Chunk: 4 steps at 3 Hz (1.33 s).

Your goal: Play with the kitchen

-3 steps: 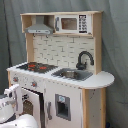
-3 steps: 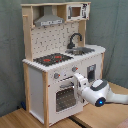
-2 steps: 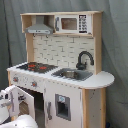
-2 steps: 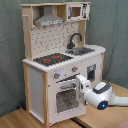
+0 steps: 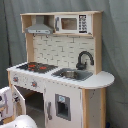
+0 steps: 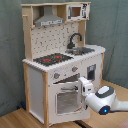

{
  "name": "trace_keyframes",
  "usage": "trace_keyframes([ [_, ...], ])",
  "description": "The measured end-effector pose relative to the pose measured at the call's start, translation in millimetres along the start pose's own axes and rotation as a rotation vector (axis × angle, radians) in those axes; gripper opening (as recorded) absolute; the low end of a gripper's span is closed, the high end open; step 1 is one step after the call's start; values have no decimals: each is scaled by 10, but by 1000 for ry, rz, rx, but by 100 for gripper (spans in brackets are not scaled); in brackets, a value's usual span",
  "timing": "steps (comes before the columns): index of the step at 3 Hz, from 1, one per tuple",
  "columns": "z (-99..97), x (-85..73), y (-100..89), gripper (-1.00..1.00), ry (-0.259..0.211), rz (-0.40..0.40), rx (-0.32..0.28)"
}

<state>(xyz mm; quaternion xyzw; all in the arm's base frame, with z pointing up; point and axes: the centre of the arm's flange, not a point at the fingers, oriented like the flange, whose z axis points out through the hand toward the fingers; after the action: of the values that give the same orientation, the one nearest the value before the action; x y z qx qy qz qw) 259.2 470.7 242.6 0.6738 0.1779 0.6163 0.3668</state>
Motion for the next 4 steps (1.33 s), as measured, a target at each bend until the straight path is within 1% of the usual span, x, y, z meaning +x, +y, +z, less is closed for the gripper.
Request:
trace_keyframes([
  [1,-110,58,-55,-100,-26,14,-29],
  [4,-429,282,-220,-100,-118,26,-89],
])
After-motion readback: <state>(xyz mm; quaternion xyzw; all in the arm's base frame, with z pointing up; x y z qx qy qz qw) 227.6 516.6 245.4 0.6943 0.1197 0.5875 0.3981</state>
